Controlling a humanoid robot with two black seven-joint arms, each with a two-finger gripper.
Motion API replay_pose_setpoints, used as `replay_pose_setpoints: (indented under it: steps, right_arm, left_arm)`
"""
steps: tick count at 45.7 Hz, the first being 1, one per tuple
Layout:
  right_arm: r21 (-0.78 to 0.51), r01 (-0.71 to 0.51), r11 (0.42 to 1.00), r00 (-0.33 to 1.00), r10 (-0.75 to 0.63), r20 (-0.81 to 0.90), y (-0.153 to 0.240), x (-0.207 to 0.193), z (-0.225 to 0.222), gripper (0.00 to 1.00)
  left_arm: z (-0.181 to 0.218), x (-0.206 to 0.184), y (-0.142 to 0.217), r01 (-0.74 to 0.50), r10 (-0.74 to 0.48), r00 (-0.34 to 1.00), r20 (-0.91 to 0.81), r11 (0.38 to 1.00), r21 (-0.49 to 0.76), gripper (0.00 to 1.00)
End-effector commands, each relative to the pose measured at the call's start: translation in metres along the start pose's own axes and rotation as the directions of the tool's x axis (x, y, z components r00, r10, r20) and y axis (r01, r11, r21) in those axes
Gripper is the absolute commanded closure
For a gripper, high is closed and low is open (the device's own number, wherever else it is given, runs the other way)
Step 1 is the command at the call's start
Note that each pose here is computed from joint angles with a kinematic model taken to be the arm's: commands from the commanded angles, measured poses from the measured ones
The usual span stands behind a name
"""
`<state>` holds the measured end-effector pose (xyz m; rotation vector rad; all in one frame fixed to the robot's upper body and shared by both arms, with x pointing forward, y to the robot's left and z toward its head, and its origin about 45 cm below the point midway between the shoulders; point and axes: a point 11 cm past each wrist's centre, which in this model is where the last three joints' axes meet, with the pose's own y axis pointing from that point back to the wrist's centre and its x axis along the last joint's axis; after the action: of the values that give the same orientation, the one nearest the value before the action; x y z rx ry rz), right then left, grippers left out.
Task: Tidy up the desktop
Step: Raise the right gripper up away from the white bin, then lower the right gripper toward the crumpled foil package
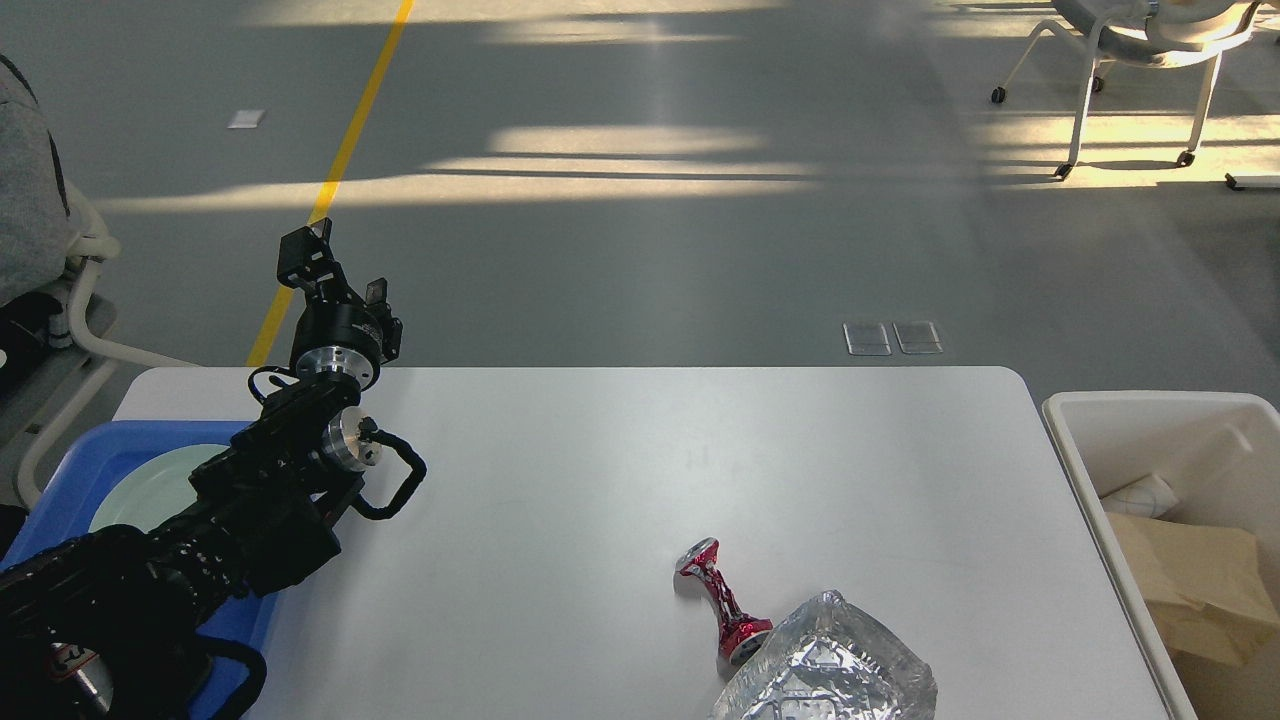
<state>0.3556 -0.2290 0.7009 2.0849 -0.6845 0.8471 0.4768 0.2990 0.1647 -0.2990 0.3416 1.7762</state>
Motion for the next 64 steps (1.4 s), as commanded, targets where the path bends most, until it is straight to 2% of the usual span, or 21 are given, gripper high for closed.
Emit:
replay_pose_setpoints:
  steps: [1,8,16,26,33,40,46,59,64]
  right_arm:
    - [-0.078,0.077,0.994,0.995,-0.071,0.071,-0.030,-0.015,0.048,0.05]
    - [-0.187,0.183,0.965,0.976,-0.156,0.150,-0.063,-0.043,0.112,0.06]
    - [-0.245,0.333,0.911,0.923,-0.261,0.283,-0.096,-0.094,0.182,0.09]
    - [-0.294,0.527,0.797,0.820,-0.386,0.422,-0.126,-0.176,0.257,0.10]
    - [-0.276,0.638,0.718,0.733,-0.458,0.504,-0.140,-0.232,0.287,0.13]
    - [-0.247,0.706,0.663,0.666,-0.505,0.548,-0.145,-0.271,0.300,0.12]
    - [-0.246,0.721,0.648,0.650,-0.510,0.563,-0.155,-0.297,0.305,0.12]
    - [-0.217,0.771,0.599,0.602,-0.573,0.556,-0.182,-0.341,0.295,0.11]
    - [-0.182,0.806,0.564,0.558,-0.619,0.552,-0.191,-0.368,0.286,0.11]
  left_arm:
    - [0.000,0.000,0.000,-0.001,0.001,1.000,0.001,1.000,0.000,0.04]
    - [0.000,0.000,0.000,-0.002,0.002,1.000,0.000,1.000,0.000,0.04]
    - [0.000,0.000,0.000,-0.001,0.001,1.000,0.001,1.000,0.000,0.04]
    - [0.000,0.000,0.000,-0.002,0.002,1.000,0.000,1.000,0.000,0.04]
    - [0.000,0.000,0.000,0.000,0.000,1.000,-0.001,1.000,0.000,0.04]
    - [0.000,0.000,0.000,0.001,-0.001,1.000,0.000,1.000,0.000,0.04]
    - [0.000,0.000,0.000,0.001,-0.001,1.000,0.000,1.000,0.000,0.04]
    - [0.000,0.000,0.000,0.001,-0.001,1.000,0.000,1.000,0.000,0.04]
    - [0.000,0.000,0.000,0.001,-0.001,1.000,0.000,1.000,0.000,0.04]
